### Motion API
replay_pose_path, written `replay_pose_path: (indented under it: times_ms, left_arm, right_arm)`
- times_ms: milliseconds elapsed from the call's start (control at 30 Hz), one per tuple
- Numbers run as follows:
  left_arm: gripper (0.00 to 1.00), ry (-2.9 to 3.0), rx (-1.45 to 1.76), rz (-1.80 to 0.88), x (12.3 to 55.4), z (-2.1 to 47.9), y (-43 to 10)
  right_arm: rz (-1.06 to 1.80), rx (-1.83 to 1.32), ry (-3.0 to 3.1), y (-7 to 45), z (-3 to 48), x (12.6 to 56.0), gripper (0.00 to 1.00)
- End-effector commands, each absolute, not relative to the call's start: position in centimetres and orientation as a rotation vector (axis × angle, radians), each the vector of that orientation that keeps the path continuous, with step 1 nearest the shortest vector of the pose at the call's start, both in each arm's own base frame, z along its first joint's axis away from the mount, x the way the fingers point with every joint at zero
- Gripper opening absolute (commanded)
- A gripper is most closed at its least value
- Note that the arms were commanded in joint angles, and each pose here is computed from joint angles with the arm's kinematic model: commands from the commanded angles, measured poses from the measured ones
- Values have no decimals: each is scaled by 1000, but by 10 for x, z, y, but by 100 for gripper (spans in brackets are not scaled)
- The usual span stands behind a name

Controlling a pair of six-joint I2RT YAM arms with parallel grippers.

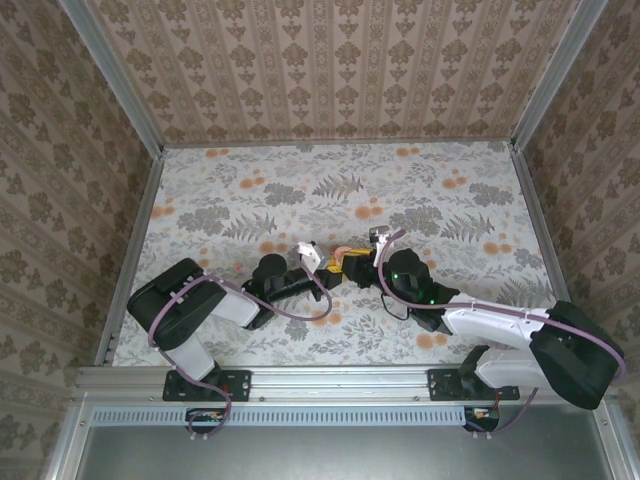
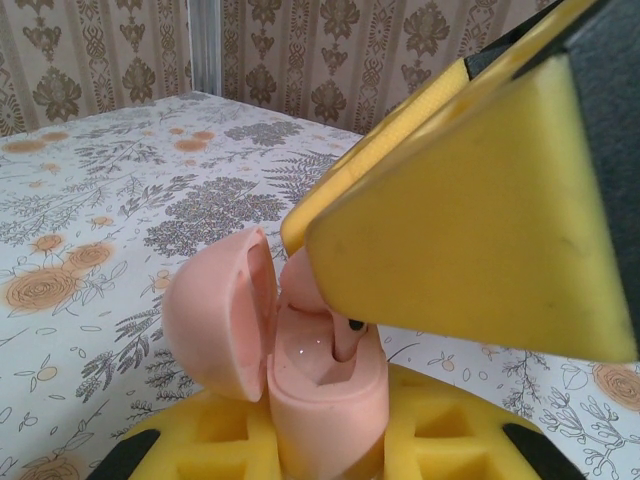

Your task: Insert the wireless bluetooth earbuds into the charging case

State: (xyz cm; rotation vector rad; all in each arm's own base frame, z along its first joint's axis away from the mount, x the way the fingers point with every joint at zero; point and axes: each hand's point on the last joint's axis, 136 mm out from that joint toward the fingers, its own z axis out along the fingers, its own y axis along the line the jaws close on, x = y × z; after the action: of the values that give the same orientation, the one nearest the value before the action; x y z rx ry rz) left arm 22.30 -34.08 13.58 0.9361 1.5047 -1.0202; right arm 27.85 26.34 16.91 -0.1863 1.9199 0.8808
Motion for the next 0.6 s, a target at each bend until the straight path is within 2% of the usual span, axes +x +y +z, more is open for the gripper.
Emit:
replay_pose_path:
  times_ms: [0, 567]
  left_arm:
    - [13, 1409, 913, -1024, 225, 165, -343]
    - [13, 1398, 933, -1013, 223, 164, -342]
  right_arm:
    - [892, -209, 1905, 265, 177, 276, 35]
    - [891, -195, 1881, 257, 196, 272, 51]
